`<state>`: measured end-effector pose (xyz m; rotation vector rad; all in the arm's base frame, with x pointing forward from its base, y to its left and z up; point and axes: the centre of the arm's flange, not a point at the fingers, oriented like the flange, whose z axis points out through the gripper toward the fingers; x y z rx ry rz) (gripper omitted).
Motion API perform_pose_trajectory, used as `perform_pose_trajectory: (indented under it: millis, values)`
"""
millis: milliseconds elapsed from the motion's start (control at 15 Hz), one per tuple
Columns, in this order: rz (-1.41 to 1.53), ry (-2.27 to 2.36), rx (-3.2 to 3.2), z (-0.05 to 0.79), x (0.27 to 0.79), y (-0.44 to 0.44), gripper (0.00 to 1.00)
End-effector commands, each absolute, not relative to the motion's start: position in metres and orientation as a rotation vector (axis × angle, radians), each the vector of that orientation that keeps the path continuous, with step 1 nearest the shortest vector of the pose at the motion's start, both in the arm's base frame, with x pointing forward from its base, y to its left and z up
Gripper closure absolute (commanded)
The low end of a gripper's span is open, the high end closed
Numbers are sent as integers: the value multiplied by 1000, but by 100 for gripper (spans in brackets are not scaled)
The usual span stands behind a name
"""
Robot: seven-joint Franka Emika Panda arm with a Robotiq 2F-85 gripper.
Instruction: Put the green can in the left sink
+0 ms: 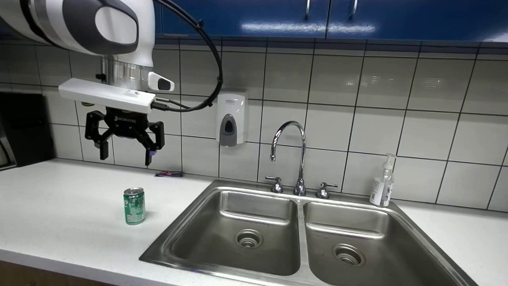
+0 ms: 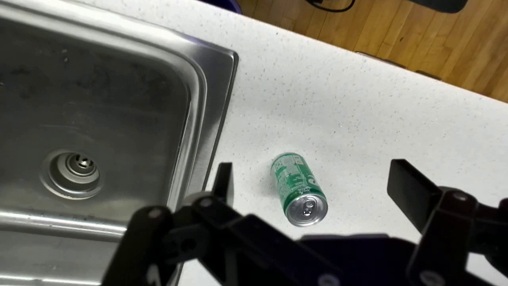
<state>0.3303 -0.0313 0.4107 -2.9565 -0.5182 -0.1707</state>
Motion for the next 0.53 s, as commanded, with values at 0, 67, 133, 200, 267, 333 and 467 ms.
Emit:
perform_pose_trajectory:
  millis: [0, 67, 133, 200, 267, 333, 467]
  values:
    - [-177, -558, -2978, 369, 352, -13, 0]
    - [-174, -570, -2986, 361, 357, -10, 0]
    - [-162, -583, -2988, 351, 362, -8, 0]
    - [-149, -592, -2990, 343, 366, -4, 0]
    - [-138, -604, -2992, 335, 370, -1, 0]
    - [-128, -620, -2994, 327, 373, 2, 0]
    - [-113, -643, -2995, 313, 379, 8, 0]
